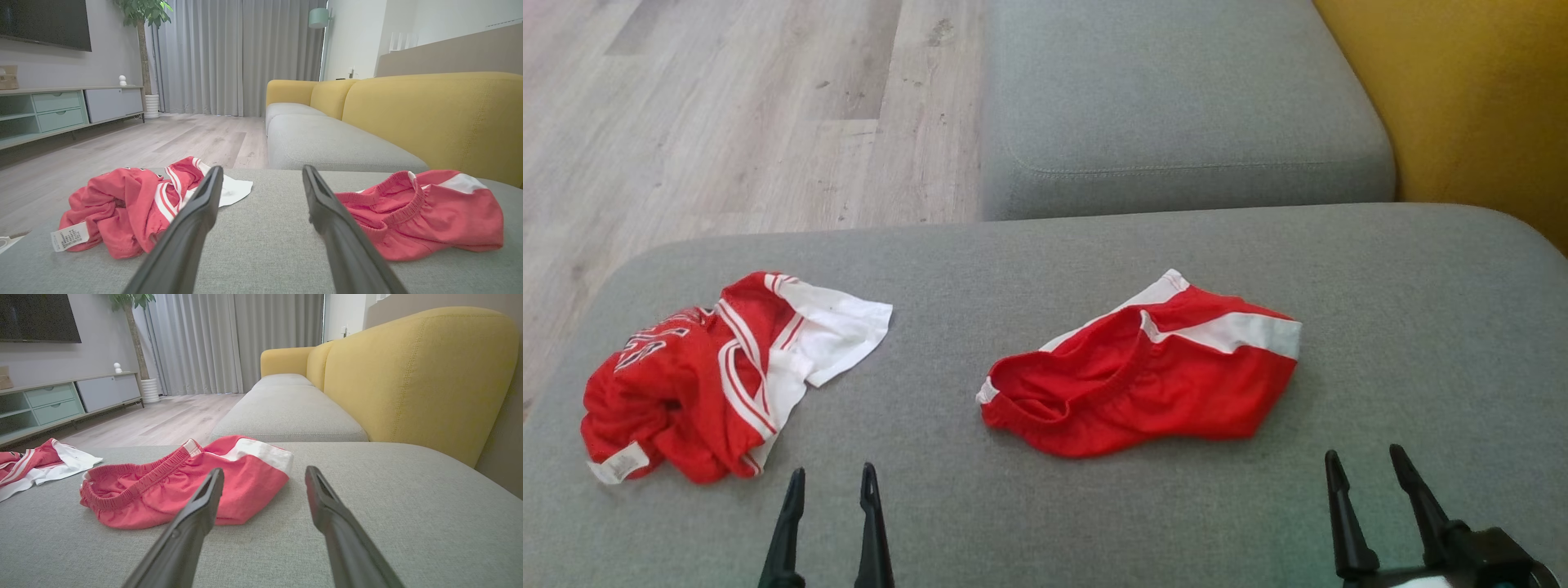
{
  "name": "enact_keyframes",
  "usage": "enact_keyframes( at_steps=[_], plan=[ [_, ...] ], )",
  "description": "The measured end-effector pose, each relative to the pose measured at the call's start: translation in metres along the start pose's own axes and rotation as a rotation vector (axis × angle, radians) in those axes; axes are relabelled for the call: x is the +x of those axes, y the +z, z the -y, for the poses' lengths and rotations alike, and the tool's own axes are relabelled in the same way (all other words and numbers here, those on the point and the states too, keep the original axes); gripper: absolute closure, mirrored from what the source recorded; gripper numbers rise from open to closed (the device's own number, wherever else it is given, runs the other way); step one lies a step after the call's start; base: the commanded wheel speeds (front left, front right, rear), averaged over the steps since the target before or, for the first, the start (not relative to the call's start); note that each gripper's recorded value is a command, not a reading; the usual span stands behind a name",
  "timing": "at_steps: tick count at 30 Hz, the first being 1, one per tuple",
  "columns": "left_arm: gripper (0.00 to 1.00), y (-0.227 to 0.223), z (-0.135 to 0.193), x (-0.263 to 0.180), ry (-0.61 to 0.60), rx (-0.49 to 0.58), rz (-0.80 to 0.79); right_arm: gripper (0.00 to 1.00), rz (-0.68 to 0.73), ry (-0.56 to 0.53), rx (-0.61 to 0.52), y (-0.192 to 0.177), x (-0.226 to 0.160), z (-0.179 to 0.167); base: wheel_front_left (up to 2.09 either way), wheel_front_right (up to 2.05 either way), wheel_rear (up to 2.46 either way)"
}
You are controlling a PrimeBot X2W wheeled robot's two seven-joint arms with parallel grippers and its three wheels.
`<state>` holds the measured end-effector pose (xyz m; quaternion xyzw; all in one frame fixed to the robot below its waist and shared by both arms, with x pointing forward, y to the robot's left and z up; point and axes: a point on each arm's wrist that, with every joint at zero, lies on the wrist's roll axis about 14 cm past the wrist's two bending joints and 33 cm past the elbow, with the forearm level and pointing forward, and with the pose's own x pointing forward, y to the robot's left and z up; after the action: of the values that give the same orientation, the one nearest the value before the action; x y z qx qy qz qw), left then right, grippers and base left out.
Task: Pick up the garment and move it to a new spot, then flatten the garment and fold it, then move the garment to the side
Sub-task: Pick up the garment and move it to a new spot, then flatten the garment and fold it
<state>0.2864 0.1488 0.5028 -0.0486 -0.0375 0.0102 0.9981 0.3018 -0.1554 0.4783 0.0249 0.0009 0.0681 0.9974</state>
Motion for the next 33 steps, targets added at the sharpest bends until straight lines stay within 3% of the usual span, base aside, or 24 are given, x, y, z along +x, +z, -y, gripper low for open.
enact_keyframes(
  at_steps=[33],
  plan=[
    [0.0,-0.007,-0.002,-0.004,0.018,-0.004,-0.023,0.0,-0.013,0.024,-0.007,-0.003,0.004,-0.006,0.0,0.0,0.0]
  ],
)
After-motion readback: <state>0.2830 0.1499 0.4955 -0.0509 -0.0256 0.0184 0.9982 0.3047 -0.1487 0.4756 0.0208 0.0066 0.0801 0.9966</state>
